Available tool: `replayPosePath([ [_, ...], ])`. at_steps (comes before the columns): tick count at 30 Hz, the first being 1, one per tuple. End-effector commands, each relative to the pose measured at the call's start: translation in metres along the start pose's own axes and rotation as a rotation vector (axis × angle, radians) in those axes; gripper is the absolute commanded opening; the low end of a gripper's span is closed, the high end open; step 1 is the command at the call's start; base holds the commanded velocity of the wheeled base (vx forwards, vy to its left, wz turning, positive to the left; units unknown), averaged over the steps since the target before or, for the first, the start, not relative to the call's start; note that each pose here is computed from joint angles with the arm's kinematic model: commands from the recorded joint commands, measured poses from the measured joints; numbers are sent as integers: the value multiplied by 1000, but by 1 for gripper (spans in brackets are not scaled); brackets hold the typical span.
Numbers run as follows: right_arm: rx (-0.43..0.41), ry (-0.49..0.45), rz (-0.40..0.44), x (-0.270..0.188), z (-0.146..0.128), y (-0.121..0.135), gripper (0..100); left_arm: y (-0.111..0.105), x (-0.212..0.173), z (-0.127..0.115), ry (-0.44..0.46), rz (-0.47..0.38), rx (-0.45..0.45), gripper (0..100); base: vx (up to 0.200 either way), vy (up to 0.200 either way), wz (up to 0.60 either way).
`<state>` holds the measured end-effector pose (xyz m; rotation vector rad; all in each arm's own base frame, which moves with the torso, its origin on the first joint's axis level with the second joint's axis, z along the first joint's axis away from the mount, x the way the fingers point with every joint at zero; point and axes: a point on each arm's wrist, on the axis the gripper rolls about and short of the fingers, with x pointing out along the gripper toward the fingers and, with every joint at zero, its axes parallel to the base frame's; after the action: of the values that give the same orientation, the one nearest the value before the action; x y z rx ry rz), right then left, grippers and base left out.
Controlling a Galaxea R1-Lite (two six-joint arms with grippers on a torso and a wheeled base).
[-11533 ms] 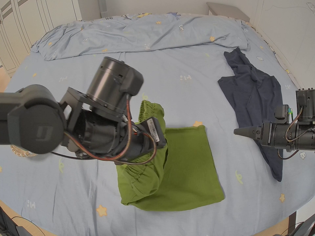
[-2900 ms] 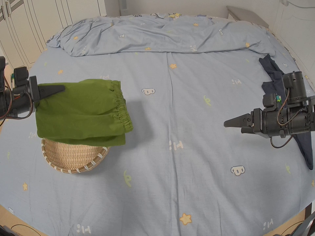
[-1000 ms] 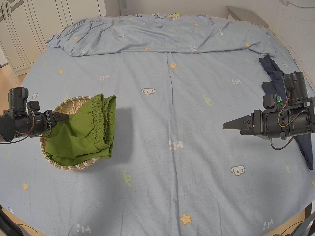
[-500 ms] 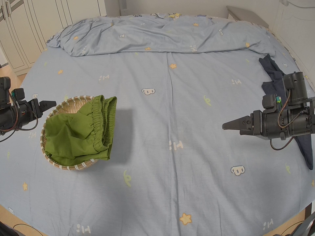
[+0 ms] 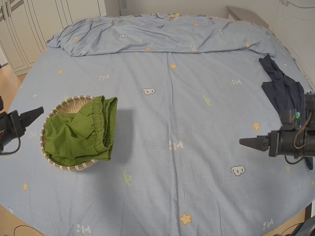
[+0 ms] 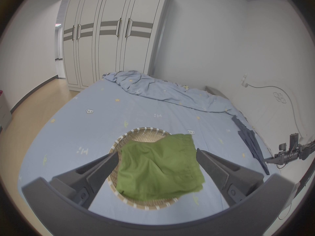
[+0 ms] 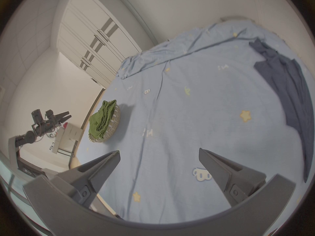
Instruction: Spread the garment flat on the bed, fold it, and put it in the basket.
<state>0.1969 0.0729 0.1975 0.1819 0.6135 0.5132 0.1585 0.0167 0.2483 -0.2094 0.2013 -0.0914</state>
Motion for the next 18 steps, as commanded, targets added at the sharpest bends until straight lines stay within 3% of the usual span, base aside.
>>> replayPosePath([
  [1, -175, -329, -112, -87, -73, -4, 100, -20, -124, -70, -152, -56, 45, 100, 0, 0, 0],
  [5, -170, -437, -174, -116, -100, -3, 100, -20, -162, -114, -142, -59, 43, 100, 0, 0, 0],
  [10, -172, -453, -178, -133, -138, 1, 100, -15, -172, -155, -169, -68, 53, 100, 0, 0, 0],
  [15, -170, -436, -171, -143, -161, 3, 100, -10, -161, -167, -144, -87, 52, 100, 0, 0, 0],
  [18, -171, -439, -172, -147, -169, 5, 100, -5, -153, -173, -117, -153, 61, 100, 0, 0, 0],
])
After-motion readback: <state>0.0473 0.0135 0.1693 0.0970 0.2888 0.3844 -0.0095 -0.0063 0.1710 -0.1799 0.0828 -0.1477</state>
